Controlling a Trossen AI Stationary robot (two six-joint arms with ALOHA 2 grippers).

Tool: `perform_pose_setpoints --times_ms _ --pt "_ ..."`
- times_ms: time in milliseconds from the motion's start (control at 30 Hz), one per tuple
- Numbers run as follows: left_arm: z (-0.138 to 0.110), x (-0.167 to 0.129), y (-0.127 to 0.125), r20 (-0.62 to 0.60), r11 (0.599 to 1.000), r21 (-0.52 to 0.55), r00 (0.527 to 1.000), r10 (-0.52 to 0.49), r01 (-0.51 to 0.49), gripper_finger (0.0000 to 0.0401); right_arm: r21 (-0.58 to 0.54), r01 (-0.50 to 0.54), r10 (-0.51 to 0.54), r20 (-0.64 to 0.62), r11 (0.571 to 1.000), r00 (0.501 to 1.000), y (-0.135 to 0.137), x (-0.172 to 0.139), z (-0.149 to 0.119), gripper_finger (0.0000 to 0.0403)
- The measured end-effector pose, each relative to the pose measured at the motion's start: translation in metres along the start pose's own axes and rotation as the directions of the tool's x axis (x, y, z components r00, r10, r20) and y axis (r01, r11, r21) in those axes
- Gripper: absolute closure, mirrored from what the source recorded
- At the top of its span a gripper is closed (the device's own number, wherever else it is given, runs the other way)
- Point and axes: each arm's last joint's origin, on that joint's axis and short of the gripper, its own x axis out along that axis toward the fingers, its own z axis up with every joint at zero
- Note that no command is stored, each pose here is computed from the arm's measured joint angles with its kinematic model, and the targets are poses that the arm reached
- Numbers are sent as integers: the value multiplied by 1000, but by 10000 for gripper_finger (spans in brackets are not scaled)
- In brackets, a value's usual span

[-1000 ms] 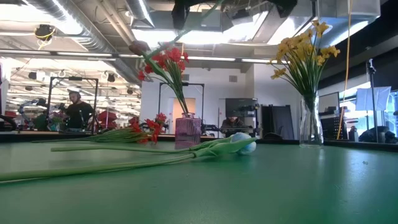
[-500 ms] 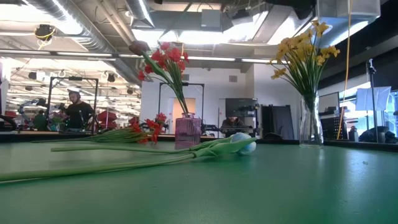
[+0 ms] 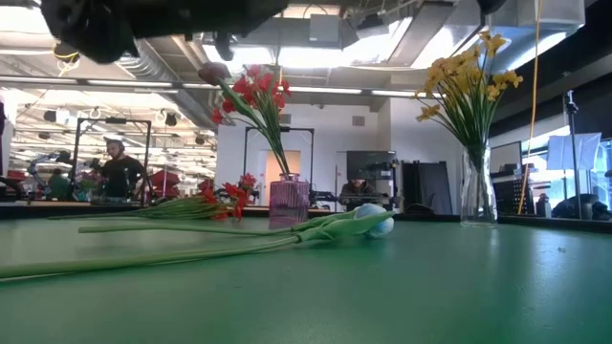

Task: Sort flowers into vase by color
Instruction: Put the red tulip into the pink vase

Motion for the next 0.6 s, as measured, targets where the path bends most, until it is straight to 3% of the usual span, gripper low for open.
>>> perform_pose_setpoints --times_ms 400,600 --pt "-1 10 39 -3 1000 17 1000 8 -8 401 -23 36 -37 -31 999 999 4 12 -8 171" --pt "-16 16 52 -46 1000 5 999 10 -10 401 -26 62 -63 -28 998 998 4 14 -9 171"
